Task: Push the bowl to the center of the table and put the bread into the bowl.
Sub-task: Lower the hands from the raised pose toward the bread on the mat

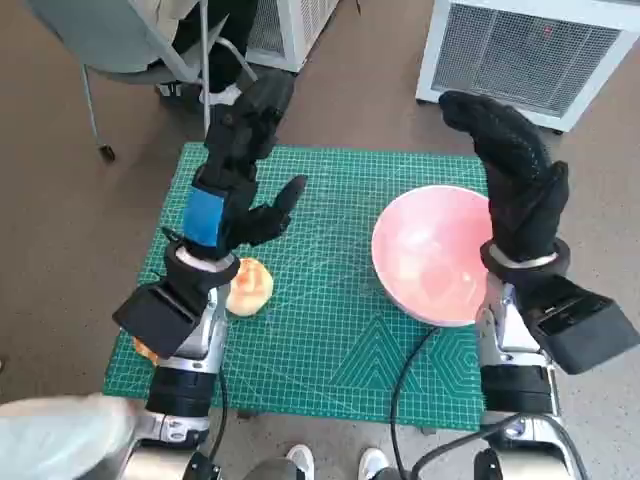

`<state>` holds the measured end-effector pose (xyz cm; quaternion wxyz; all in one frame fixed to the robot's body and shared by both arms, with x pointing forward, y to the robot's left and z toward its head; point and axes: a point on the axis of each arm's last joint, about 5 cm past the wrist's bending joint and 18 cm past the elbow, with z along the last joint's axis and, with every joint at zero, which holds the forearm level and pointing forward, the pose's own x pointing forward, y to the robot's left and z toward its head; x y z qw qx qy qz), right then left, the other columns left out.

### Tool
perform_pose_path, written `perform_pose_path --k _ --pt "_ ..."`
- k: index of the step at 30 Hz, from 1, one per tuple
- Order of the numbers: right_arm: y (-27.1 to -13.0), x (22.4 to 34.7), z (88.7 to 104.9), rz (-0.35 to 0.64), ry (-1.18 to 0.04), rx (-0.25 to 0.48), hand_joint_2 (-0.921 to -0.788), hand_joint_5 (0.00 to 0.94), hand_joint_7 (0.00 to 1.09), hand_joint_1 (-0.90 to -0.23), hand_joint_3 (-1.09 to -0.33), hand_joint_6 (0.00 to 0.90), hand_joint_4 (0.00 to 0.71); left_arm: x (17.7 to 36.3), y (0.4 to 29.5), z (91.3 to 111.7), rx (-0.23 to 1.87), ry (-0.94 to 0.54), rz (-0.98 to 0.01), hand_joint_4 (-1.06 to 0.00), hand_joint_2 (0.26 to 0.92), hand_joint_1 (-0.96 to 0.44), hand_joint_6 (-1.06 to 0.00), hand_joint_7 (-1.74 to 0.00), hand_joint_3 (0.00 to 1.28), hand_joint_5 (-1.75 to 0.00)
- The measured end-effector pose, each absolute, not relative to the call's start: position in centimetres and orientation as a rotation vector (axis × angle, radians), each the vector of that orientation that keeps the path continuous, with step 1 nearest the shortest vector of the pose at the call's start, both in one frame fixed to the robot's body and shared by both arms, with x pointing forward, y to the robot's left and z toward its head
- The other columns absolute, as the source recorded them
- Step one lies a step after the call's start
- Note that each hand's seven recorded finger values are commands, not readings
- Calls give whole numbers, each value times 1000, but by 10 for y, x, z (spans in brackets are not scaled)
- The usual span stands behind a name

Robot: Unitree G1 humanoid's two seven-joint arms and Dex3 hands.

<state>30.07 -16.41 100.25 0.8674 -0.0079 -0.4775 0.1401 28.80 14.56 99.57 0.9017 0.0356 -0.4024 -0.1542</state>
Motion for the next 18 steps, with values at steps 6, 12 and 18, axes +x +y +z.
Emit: perform_pose_path --k 6,12,18 --pt "-165 301 1002 288 -1000 -20 -921 0 79 -605 -737 331 365 289 146 997 68 -838 -320 -216 921 -356 1 -663 510 -47" --pt "-166 301 1000 283 -996 -21 -921 0 80 -605 -736 330 365 289 146 997 66 -838 -324 -214 921 -353 1 -679 512 -47" --pt "-166 301 1000 281 -995 -21 -921 0 81 -605 -736 330 365 289 146 997 62 -838 -325 -212 921 -347 1 -688 513 -48"
